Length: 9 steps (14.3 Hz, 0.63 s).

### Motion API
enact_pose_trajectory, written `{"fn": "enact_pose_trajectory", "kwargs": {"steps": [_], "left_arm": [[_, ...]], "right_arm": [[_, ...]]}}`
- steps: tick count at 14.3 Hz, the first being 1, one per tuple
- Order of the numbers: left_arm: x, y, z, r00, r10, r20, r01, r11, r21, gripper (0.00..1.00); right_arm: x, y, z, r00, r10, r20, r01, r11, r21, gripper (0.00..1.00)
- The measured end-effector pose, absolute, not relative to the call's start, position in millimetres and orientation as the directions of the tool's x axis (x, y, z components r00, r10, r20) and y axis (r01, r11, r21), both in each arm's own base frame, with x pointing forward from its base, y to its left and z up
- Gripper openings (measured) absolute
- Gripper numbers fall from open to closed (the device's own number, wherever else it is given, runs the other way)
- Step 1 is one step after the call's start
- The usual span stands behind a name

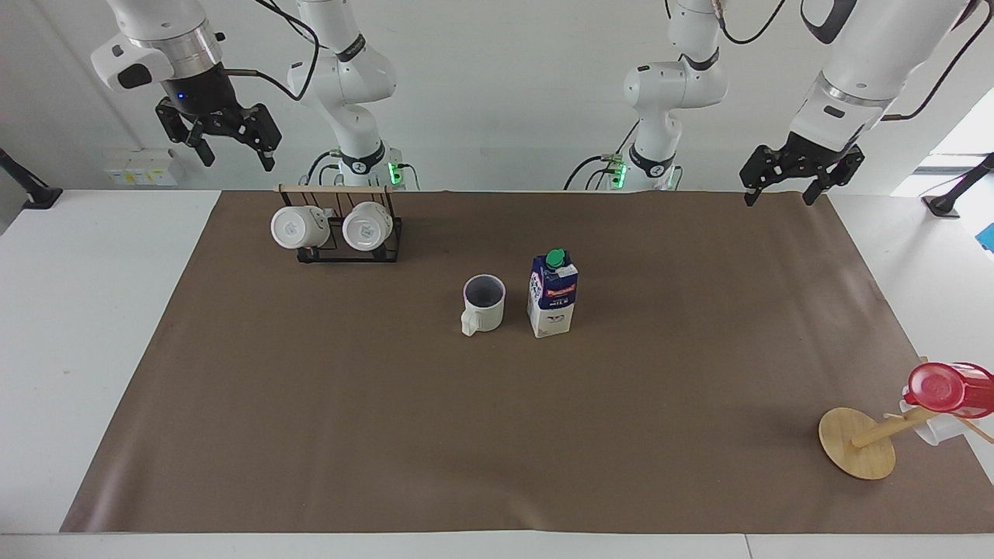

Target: Place cup and milk on table

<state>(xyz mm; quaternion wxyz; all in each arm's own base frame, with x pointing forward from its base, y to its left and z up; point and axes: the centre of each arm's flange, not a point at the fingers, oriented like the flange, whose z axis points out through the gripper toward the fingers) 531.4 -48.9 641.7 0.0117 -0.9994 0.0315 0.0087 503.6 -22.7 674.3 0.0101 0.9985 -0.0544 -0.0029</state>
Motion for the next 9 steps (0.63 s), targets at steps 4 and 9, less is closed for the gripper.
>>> {"fn": "enact_pose_trajectory", "kwargs": {"steps": [4,9], "left_arm": [[531.3,-49.4,641.7,0.998,-0.064,-0.018,-0.064,-0.998,-0.023,1.00],[531.1,-51.0,641.6,0.997,-0.070,-0.019,-0.070,-0.997,-0.021,1.00]], "right_arm": [[503.6,-22.7,674.3,0.994,-0.109,-0.005,-0.109,-0.994,0.020,1.00],[503.6,-22.7,674.3,0.994,-0.109,-0.005,-0.109,-0.994,0.020,1.00]]}}
